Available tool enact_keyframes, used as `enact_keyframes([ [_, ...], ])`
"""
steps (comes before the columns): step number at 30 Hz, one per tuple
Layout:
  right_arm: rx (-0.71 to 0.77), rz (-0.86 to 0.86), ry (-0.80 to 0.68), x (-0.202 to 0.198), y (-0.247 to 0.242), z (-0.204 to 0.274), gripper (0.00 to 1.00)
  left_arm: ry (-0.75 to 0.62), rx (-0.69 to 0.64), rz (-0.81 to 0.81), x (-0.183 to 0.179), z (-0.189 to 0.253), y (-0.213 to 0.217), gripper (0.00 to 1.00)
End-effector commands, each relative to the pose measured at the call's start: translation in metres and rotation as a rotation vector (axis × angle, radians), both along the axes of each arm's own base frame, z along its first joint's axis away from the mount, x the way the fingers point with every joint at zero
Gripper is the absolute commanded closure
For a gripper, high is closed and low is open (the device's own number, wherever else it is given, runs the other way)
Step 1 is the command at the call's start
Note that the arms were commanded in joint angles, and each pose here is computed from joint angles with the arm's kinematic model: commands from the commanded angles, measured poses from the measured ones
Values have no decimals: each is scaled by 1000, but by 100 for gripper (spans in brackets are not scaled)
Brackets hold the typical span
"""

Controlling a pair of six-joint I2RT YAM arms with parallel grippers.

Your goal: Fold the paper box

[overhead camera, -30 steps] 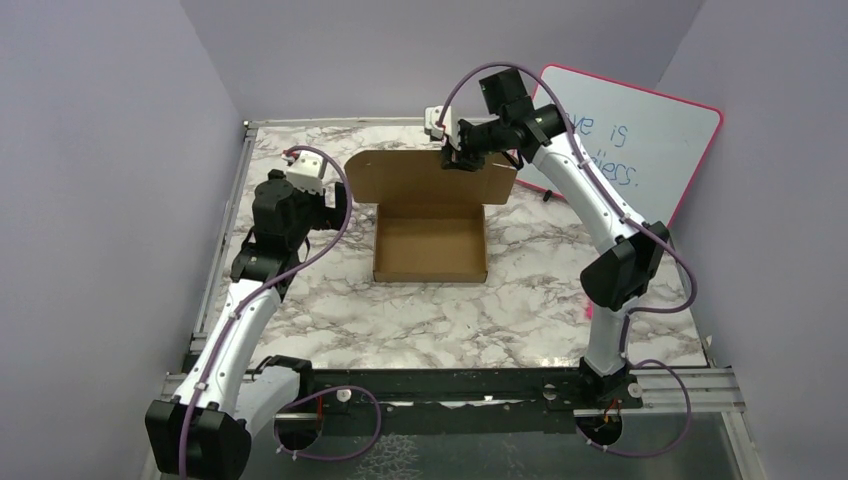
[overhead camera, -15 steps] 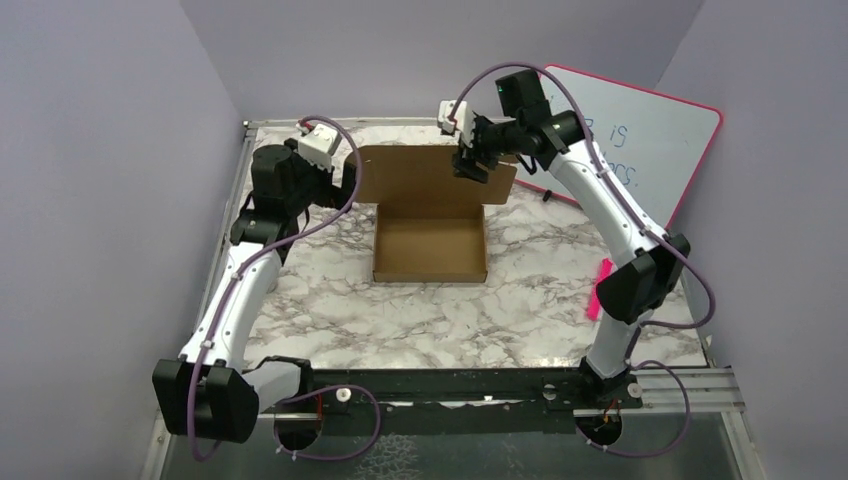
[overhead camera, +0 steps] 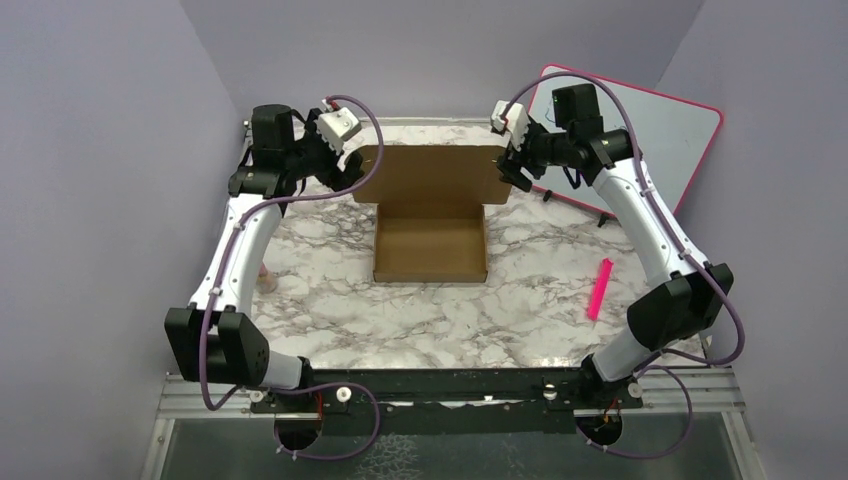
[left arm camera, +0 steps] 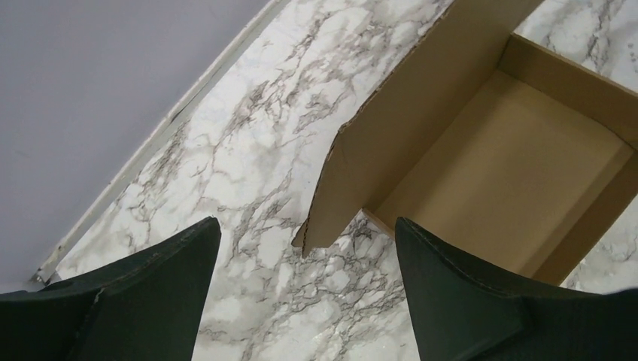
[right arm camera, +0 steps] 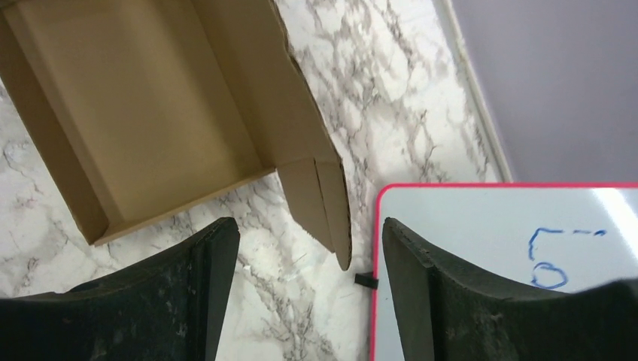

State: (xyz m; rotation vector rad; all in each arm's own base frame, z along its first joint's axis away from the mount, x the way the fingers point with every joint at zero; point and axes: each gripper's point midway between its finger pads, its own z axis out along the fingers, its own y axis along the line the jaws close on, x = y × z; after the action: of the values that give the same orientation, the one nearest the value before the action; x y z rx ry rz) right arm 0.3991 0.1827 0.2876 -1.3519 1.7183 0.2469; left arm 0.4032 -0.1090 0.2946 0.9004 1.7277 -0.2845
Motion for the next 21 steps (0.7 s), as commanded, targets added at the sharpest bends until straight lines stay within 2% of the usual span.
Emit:
enact_keyframes([
  [1, -13, -49, 19, 6, -15, -15, 26, 2, 48, -211, -8, -8, -15, 15],
  [13, -17, 17, 60, 29, -1, -41, 37, 55, -3, -365, 5, -25, -29, 24],
  [21, -30, 62, 88, 31, 4, -55, 48, 126, -2, -401, 10, -38, -31, 50],
])
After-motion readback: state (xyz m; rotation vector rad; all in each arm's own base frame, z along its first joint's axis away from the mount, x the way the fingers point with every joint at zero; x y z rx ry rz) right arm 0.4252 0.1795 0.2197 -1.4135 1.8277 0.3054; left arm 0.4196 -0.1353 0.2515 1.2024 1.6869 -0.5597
